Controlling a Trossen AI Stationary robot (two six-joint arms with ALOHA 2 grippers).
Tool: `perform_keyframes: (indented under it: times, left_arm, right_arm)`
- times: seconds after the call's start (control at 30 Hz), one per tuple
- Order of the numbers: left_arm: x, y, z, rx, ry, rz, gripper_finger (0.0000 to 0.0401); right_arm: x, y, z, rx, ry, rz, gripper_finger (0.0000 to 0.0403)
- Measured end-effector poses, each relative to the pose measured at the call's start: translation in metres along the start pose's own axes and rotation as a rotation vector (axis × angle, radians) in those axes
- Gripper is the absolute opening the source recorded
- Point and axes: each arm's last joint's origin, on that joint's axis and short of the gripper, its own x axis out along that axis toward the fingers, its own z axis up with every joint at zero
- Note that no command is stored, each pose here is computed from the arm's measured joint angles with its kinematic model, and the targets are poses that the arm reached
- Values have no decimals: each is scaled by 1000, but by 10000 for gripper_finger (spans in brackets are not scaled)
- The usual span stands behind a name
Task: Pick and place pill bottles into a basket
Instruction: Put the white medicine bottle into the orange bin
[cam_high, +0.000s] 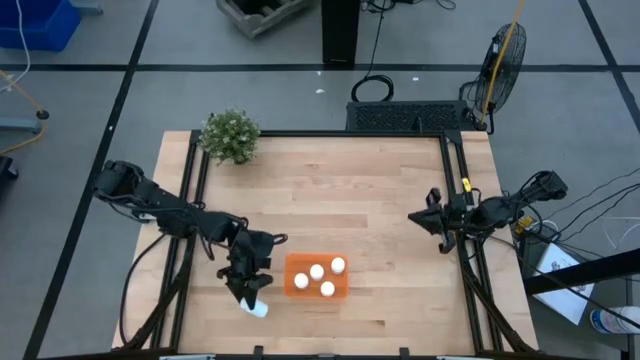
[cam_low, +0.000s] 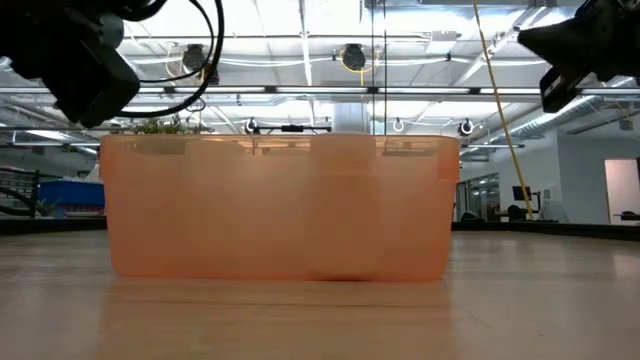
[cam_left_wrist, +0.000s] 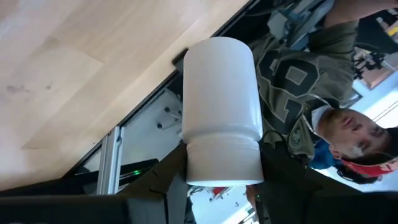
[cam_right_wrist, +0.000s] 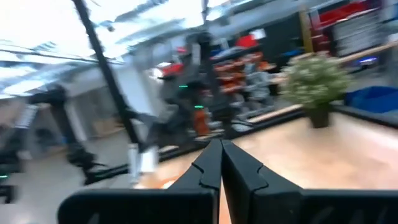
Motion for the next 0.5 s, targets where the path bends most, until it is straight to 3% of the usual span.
perform_keyframes:
  times: [0.13,0.23,0.37,0.5]
  left_arm:
    - [-5,-1,4,-8,7,-17,164]
    - [-10,-1,6,-21,24,-30,172]
    - [-15,-2,8,-52,63,-49,191]
    - [-23,-4,13,-53,67,-82,165]
  right_arm:
    - [9,6,0,28,-37,68,18]
    - [18,9,-6,-25,-11,29,51]
    - [31,12,-18,-199,42,17,123]
    - [57,28,-11,-380,78,23,193]
